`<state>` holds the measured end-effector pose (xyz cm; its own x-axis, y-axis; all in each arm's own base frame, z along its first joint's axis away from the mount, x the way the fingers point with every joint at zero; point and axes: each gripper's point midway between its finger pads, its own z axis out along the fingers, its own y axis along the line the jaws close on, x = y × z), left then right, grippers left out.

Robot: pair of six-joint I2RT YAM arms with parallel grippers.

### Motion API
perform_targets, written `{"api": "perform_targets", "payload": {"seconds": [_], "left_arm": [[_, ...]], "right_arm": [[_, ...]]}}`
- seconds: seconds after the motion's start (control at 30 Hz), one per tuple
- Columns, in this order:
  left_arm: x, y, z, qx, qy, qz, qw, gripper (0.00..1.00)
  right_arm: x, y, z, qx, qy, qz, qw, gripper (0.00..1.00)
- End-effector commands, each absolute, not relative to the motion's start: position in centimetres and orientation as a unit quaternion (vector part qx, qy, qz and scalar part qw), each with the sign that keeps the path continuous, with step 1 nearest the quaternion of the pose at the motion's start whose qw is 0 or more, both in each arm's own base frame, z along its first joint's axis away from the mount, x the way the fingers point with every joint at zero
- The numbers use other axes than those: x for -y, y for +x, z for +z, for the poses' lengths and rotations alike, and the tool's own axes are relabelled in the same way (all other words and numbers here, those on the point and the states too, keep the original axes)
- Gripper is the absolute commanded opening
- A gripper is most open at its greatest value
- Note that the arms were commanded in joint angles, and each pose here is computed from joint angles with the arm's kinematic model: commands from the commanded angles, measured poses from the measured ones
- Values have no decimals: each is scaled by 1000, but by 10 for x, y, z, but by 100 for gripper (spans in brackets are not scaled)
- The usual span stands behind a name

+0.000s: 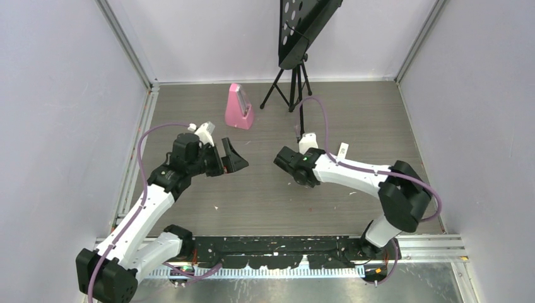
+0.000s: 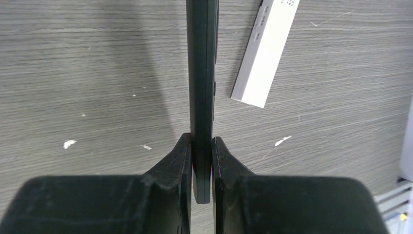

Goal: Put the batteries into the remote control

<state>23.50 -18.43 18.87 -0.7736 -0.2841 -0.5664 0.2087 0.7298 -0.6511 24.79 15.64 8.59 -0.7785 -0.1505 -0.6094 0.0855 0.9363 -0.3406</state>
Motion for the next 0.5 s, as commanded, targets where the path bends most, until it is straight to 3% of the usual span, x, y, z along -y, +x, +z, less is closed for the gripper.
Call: {"api": "perform_targets", "payload": {"seconds": [0.0,0.4,0.47], "left_arm": [[176,233,200,-865,-3,-349,359,100],[172,234,197,-876,-5,-330,351,100],[172,234,198,-876,-5,-332,351,100]], "right_arm": [[-154,263,96,-909,-31,-221,353,0],[-176,262,41,-930,-82,-223,282,1],[-185,258,35,-939,-89,-200,266,8]]}}
